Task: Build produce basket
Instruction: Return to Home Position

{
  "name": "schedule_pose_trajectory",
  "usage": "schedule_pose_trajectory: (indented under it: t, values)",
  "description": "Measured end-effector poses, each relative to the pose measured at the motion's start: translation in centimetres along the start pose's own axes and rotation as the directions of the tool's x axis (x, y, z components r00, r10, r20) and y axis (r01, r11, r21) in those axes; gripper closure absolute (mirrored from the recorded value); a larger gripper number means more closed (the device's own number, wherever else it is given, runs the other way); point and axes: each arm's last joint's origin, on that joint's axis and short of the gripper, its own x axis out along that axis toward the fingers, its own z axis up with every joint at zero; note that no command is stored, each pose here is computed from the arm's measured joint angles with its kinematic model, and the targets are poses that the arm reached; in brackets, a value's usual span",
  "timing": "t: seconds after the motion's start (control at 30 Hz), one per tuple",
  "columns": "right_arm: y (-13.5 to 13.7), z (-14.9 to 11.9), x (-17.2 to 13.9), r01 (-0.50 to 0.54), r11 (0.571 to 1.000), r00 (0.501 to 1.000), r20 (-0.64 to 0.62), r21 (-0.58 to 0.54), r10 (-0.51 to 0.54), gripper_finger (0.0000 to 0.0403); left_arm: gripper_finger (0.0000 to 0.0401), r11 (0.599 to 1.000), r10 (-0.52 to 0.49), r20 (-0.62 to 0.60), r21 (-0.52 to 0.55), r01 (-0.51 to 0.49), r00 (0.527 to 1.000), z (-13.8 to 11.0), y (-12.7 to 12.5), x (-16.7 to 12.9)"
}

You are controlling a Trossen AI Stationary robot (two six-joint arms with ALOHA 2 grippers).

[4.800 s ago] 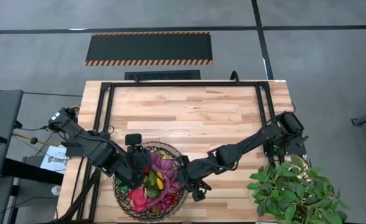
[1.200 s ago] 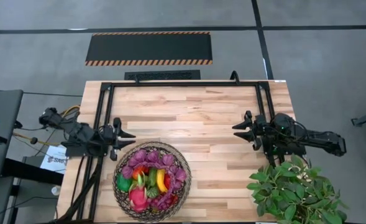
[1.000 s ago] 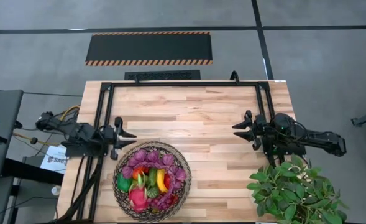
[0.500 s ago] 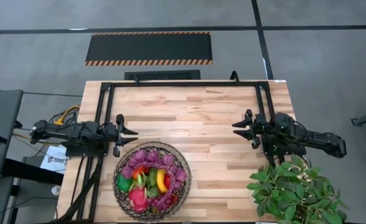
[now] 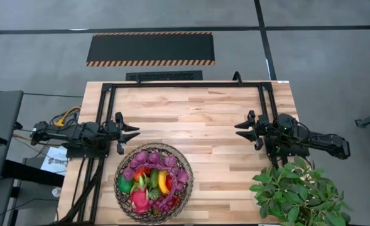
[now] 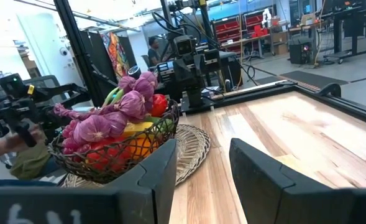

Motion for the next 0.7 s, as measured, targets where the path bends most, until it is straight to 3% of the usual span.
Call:
schedule_pose_trajectory:
  t: [0.7]
  values:
    - [0.00, 0.00, 0.00, -0.001, 1.000, 1.000, -0.001, 0.000, 0.001, 0.0233, 0.0319, 1.000, 0.000, -0.002, -0.001, 0.000, 1.000, -0.03, 0.00, 0.00]
